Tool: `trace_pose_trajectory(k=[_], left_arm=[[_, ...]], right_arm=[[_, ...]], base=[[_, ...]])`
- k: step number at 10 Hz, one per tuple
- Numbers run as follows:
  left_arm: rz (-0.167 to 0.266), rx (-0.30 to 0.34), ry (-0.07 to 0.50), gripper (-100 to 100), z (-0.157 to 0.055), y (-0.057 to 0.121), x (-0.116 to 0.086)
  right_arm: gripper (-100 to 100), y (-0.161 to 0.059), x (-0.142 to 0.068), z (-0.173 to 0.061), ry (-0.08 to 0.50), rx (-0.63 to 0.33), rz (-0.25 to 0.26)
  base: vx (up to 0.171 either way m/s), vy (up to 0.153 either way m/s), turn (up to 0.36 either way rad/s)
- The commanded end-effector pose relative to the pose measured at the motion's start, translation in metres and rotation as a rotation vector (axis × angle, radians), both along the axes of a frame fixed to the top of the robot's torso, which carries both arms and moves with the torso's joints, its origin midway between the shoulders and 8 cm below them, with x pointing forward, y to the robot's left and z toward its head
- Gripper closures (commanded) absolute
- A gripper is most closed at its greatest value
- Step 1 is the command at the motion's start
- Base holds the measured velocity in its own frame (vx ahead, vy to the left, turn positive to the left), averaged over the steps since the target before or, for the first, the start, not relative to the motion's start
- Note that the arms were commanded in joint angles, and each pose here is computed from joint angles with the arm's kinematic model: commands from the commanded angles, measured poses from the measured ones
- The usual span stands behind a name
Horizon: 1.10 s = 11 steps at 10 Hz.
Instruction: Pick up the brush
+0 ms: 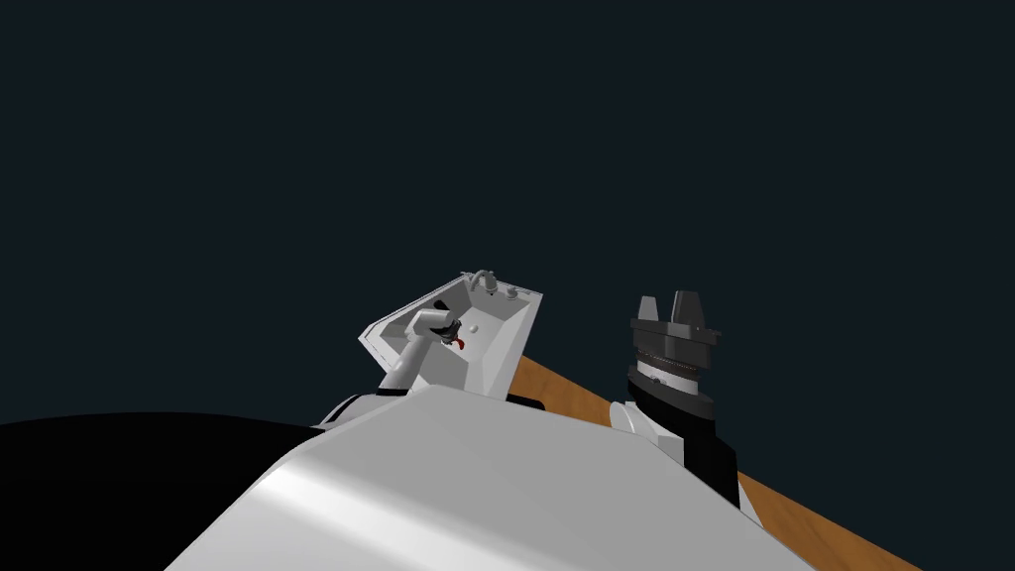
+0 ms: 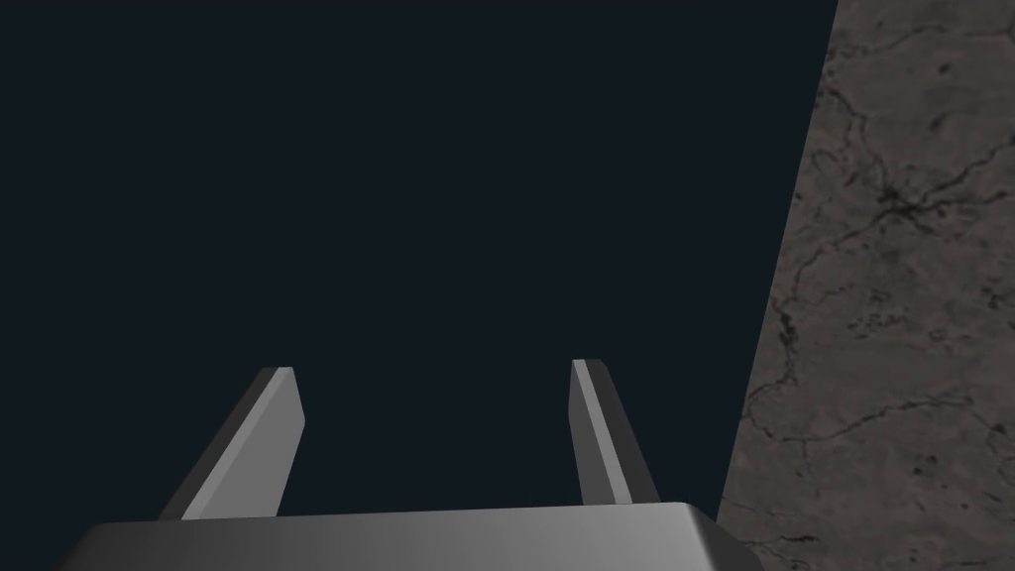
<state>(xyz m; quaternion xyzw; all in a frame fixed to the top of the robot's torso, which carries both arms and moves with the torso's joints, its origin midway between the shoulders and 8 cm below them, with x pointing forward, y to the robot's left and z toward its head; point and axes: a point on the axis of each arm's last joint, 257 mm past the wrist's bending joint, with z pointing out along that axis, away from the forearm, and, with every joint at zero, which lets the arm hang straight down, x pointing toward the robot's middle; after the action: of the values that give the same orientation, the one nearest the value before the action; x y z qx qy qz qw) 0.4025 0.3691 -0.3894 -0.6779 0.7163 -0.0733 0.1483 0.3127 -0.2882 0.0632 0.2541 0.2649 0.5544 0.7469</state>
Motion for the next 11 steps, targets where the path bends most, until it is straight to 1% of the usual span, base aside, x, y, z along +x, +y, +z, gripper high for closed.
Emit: trace_pose_trajectory(k=[1, 5, 6, 7, 9, 10, 11], left_arm=[[0.000, 0.000, 0.000, 100, 0.000, 0.000, 0.000], [0.000, 0.000, 0.001, 100, 0.000, 0.000, 0.000], [0.000, 0.000, 0.001, 0, 0.000, 0.000, 0.000], [-0.002, 0.000, 0.003, 100, 0.008, 0.001, -0.002], [-0.005, 0.000, 0.005, 100, 0.016, 0.001, -0.003], [-0.003, 0.000, 0.002, 100, 0.013, 0.000, -0.003], [-0.003, -0.001, 0.004, 0, 0.014, 0.000, -0.003]], right_arm=[[0, 0.000, 0.000, 0.000, 0.000, 0.000, 0.000], [0, 0.000, 0.000, 0.000, 0.000, 0.000, 0.000], [0, 0.000, 0.000, 0.000, 0.000, 0.000, 0.000], [0, 0.000, 0.000, 0.000, 0.000, 0.000, 0.000], [0, 0.000, 0.000, 0.000, 0.000, 0.000, 0.000], [0, 0.000, 0.000, 0.000, 0.000, 0.000, 0.000], [0, 0.000, 0.000, 0.000, 0.000, 0.000, 0.000]], base=[[-0.003, 0.001, 0.012], [0.000, 0.000, -0.003], [0.000, 0.000, 0.000], [-0.004, -0.010, 0.015], [-0.003, -0.014, 0.017], [0.000, 0.000, 0.000], [0.000, 0.000, 0.000]])
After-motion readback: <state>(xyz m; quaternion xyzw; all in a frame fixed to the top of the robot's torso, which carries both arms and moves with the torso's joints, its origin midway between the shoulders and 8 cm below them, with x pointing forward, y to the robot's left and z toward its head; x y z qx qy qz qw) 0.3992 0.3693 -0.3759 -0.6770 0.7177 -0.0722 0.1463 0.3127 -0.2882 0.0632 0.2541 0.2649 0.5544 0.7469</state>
